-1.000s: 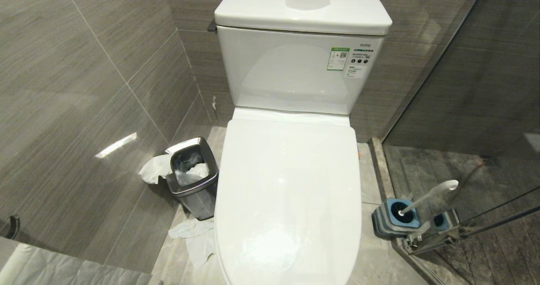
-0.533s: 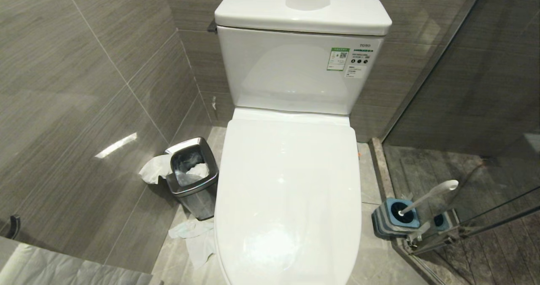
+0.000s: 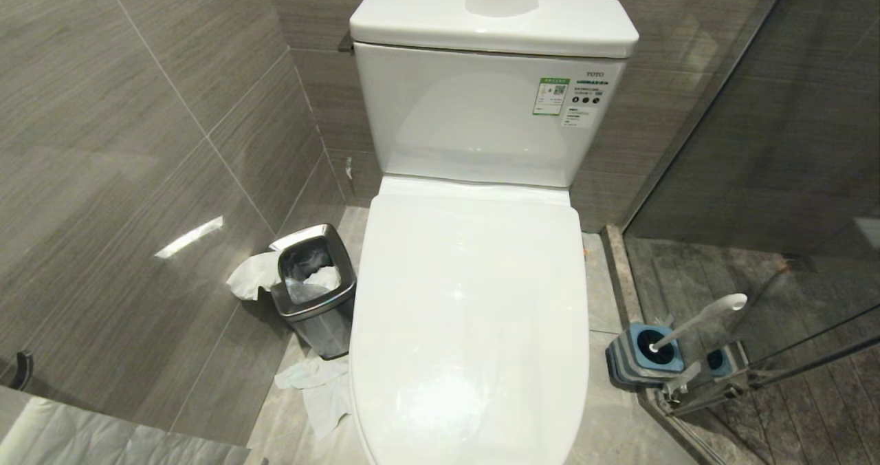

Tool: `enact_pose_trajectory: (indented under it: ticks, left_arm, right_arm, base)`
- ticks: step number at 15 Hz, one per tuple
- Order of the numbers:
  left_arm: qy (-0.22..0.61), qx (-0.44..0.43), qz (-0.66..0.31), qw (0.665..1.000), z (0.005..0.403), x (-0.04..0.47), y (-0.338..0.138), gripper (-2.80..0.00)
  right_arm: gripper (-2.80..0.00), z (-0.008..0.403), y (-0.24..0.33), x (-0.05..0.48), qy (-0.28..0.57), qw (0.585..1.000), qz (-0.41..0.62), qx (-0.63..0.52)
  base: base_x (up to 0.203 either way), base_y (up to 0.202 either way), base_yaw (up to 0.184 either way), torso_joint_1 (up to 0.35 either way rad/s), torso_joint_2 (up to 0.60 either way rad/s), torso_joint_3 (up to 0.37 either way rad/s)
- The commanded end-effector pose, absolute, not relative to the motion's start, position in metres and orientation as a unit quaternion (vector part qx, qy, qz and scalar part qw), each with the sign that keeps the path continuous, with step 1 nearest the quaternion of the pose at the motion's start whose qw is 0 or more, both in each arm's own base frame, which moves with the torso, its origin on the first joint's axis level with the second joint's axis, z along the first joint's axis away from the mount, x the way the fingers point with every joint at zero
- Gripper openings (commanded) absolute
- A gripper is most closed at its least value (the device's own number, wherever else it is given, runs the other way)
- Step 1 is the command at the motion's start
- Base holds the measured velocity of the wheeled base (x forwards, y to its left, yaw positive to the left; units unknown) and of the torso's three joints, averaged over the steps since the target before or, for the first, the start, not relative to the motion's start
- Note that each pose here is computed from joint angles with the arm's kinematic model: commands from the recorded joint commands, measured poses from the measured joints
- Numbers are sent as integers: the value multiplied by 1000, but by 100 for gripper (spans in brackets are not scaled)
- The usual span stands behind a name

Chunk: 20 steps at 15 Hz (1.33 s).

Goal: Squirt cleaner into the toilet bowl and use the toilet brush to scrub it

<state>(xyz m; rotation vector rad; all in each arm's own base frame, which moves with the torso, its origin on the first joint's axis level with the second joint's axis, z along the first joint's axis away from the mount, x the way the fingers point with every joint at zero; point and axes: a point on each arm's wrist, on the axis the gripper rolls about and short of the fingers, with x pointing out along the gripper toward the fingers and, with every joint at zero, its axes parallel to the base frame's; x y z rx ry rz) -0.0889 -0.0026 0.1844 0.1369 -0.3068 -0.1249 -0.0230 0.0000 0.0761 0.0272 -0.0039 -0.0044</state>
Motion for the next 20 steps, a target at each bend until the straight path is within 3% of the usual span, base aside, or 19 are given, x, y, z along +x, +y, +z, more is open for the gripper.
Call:
enact_pose_trajectory:
  ticks: [1, 6, 13, 20]
  left_arm:
    - [-166, 64, -58, 982, 158, -58, -3, -280]
    - [-178, 74, -46, 980, 109, -28, -2, -280]
    - [-28, 65, -40, 997, 81, -23, -2, -280]
    - [20, 58, -30, 998, 74, -24, -1, -280]
  right_arm:
    - [-280, 76, 0, -23, -2, 1000, -2, 14]
    - [-280, 76, 0, -23, -2, 1000, -2, 14]
    - [-280, 76, 0, -23, -2, 1000, -2, 14]
    - [-280, 76, 0, -23, -2, 1000, -2, 14]
  base:
    - [0, 0, 0, 0, 0, 0]
    - [0, 0, 0, 0, 0, 0]
    - [0, 0, 0, 0, 0, 0]
    - [0, 0, 0, 0, 0, 0]
